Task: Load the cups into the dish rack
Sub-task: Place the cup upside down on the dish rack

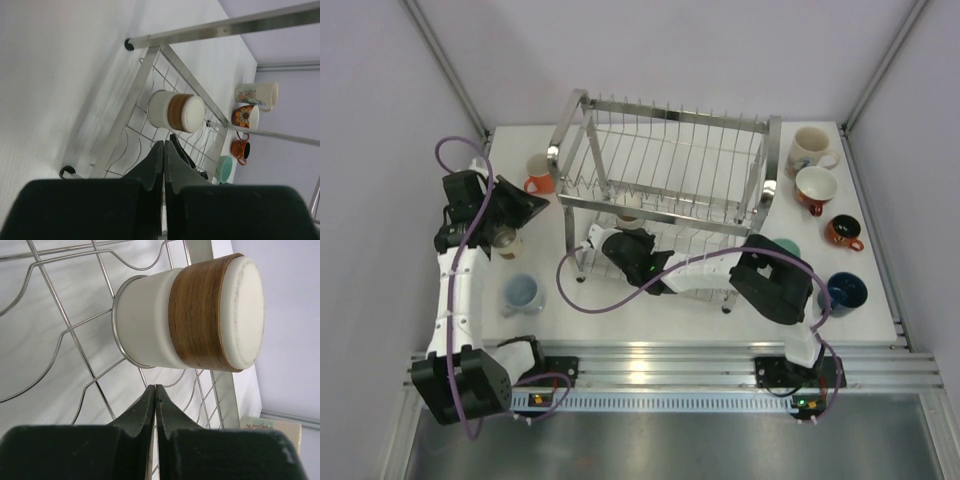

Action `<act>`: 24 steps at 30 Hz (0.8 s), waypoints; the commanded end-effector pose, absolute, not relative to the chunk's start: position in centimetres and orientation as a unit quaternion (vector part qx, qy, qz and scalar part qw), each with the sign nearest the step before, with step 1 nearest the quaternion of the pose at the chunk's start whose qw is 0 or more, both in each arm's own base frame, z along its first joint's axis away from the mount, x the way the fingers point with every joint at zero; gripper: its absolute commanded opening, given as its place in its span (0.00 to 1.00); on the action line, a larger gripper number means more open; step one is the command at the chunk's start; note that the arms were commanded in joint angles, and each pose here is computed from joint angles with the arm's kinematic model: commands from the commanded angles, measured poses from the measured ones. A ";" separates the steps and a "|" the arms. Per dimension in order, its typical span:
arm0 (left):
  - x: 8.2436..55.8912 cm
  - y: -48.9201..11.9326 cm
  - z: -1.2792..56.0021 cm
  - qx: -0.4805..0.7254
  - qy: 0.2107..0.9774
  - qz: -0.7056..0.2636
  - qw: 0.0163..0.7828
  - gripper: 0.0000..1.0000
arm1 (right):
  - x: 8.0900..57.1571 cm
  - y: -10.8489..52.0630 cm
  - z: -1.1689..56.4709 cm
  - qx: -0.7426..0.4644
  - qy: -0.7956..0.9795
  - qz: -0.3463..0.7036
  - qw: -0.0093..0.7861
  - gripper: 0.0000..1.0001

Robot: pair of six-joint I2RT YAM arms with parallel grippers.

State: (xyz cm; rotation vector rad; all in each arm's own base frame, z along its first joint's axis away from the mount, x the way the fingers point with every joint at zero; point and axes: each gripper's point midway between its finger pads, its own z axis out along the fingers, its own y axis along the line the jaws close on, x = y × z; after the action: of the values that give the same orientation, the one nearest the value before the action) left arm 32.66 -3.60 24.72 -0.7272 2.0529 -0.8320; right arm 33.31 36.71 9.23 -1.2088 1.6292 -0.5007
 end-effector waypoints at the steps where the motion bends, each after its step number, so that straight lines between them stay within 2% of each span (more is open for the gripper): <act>1: 32.2 -5.7 25.1 -0.258 0.807 -0.364 0.386 0.00 | 33.5 38.1 13.1 -0.464 0.667 -0.196 0.549 0.00; 15: 30.8 -9.5 25.4 -0.230 0.810 -0.408 0.353 0.00 | 34.6 40.3 12.4 -0.462 0.639 -0.201 0.581 0.00; 24: 30.4 -10.0 25.5 -0.227 0.810 -0.411 0.351 0.00 | 36.5 39.1 11.9 -0.431 0.650 -0.232 0.581 0.00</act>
State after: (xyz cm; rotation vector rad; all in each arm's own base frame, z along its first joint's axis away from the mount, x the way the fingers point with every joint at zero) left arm 31.20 -8.57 23.91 -0.6669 2.1264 -0.9970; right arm 34.86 38.94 9.20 -1.1481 1.5324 -0.5278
